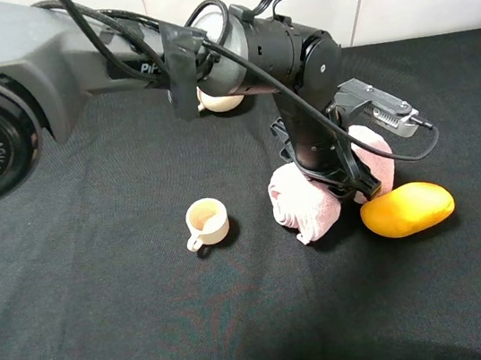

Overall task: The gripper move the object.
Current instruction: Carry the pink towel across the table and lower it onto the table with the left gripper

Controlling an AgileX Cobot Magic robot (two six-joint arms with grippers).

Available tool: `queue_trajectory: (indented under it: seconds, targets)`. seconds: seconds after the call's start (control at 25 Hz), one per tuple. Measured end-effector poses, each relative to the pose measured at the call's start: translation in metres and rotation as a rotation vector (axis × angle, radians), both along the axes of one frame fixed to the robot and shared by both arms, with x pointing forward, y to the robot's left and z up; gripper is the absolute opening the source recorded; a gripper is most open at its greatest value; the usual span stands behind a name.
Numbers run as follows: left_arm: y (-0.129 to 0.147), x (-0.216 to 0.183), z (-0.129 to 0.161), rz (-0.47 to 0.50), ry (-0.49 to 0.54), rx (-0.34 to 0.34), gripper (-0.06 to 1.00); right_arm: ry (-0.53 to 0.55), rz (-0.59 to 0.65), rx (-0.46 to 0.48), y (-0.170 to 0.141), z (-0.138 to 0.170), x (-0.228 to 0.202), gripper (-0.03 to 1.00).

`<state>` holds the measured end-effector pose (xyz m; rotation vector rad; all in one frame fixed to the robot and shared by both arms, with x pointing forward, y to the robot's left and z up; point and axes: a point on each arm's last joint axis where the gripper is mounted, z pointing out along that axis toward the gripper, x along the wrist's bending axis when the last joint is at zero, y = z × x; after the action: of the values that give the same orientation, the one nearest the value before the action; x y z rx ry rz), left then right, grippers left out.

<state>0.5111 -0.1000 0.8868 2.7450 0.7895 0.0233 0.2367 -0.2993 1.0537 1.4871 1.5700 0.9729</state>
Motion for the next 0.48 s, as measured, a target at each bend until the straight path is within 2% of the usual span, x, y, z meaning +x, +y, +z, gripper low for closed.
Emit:
queue_trajectory:
  seconds: [0.2, 0.48]
  targets:
    - [0.0008, -0.0009, -0.0003, 0.018, 0.015, 0.008, 0.75, 0.0, 0.0, 0.0, 0.0, 0.0, 0.0, 0.69]
    - [0.0013, -0.0013, -0.0002, 0.02, 0.021, 0.014, 0.76, 0.0, 0.0, 0.0, 0.0, 0.0, 0.0, 0.69]
